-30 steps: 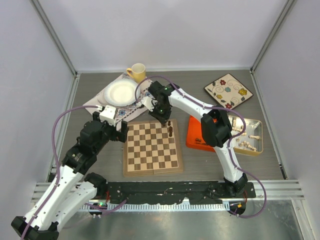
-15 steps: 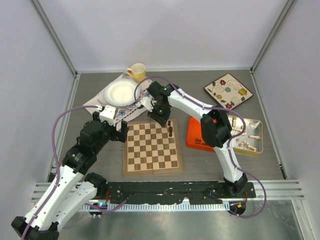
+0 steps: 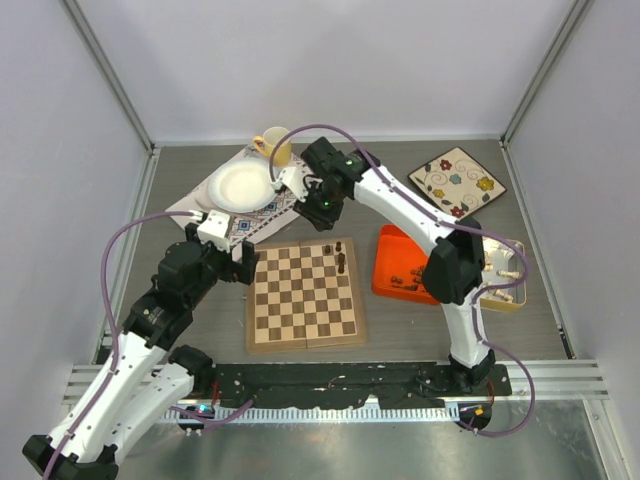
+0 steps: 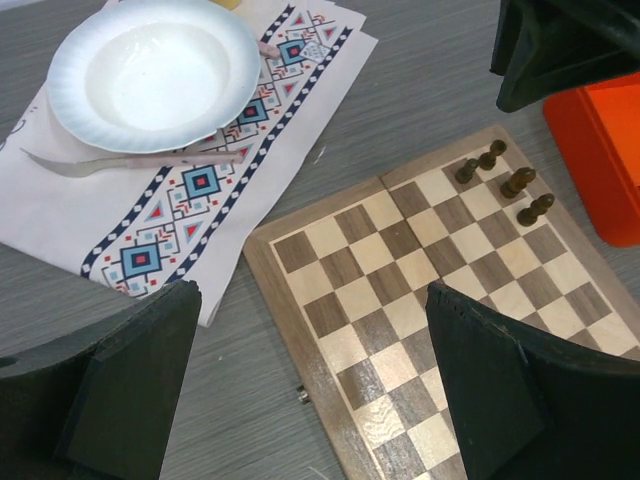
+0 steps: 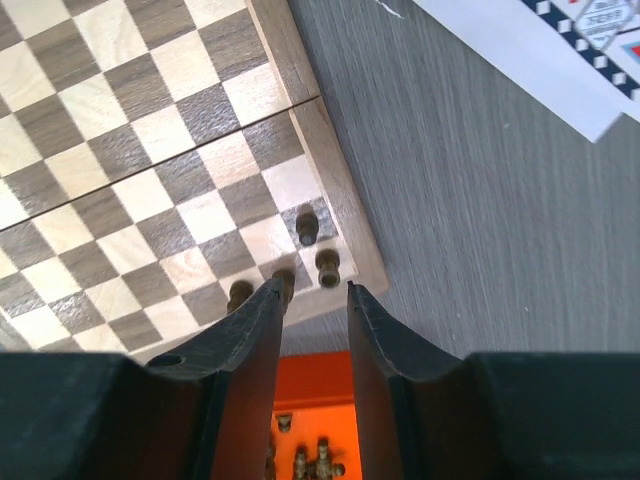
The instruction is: Set up the chess pieces on the board
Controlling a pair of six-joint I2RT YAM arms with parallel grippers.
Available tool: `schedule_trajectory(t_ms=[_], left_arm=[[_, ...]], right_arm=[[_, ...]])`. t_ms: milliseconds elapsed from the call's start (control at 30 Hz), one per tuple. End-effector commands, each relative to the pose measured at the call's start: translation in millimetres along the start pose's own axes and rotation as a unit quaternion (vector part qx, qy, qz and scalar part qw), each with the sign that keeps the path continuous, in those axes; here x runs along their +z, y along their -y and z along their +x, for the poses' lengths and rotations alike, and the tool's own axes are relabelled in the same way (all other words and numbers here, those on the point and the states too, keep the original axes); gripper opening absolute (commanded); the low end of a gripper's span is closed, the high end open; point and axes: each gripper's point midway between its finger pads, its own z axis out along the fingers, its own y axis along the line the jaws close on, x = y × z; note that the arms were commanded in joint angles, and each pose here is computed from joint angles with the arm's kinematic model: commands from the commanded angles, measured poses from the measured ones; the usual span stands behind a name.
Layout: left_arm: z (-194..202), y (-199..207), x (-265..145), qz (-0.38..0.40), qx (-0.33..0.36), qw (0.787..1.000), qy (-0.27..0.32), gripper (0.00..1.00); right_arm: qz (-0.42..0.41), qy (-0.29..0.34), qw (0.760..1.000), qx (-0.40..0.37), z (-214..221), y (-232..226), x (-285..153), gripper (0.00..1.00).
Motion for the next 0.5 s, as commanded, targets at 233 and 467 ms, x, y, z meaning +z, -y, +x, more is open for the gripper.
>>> schedule_trajectory(t_ms=[233, 467], left_arm=[[-37.1, 42.9, 7.5, 0.095, -0.138, 0.985, 0.045, 1.0], [-50.1, 67.6, 20.3, 0.151, -0.207, 0.965, 0.048, 1.0]], right_arm=[[0.023, 0.093, 0.993, 0.072, 43.7, 14.6, -95.6, 0.38], [0.05, 0.108, 0.971, 0.209, 129.2, 35.7, -104.1, 0.38]])
